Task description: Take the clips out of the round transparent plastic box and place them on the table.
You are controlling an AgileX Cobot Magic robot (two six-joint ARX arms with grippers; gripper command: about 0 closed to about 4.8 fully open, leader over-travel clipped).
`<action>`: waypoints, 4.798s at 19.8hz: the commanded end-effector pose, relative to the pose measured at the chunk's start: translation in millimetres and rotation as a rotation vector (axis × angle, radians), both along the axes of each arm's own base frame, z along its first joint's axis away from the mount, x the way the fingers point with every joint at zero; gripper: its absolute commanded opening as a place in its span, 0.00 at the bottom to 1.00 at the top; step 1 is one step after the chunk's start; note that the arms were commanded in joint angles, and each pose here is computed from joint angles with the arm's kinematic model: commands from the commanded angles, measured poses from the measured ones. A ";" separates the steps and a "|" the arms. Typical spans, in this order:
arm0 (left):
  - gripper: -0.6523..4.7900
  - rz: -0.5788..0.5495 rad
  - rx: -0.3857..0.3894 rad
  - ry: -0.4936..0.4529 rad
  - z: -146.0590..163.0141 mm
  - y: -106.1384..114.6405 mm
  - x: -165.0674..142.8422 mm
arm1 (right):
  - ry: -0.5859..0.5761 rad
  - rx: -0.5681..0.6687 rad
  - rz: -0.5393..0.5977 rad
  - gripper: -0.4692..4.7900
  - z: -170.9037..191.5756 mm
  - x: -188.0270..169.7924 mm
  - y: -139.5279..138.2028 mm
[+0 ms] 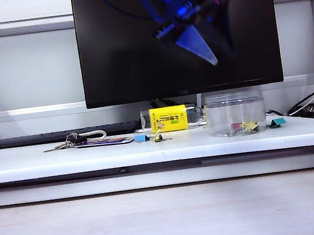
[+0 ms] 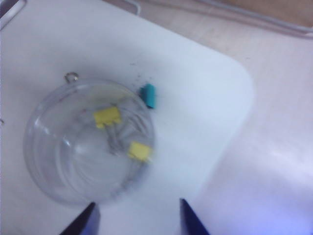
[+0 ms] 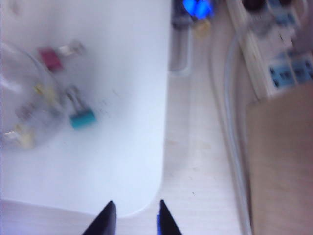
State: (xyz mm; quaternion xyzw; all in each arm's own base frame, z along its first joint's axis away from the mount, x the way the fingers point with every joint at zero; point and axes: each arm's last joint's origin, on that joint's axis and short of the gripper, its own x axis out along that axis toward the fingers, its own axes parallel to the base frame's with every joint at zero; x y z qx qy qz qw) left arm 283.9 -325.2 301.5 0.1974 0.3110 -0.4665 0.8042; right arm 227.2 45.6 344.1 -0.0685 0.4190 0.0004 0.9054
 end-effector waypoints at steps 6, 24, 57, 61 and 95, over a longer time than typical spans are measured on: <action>0.53 0.054 -0.006 -0.040 -4.7 -18.2 21.3 | -0.061 0.052 -0.023 0.31 -13.6 -19.8 -29.8; 0.53 0.080 0.126 0.129 -39.6 -43.4 63.0 | -0.063 0.093 -0.012 0.31 -28.3 -24.3 -33.9; 0.41 0.050 0.325 0.133 -47.8 -5.9 81.6 | -0.044 0.107 0.002 0.31 -45.2 -22.4 -33.1; 0.41 0.035 0.328 0.144 -48.2 -5.4 80.6 | -0.045 0.107 0.002 0.31 -45.2 -22.2 -33.1; 0.46 0.010 0.490 0.139 -57.2 1.5 77.0 | -0.048 0.108 0.002 0.31 -45.0 -22.0 -33.0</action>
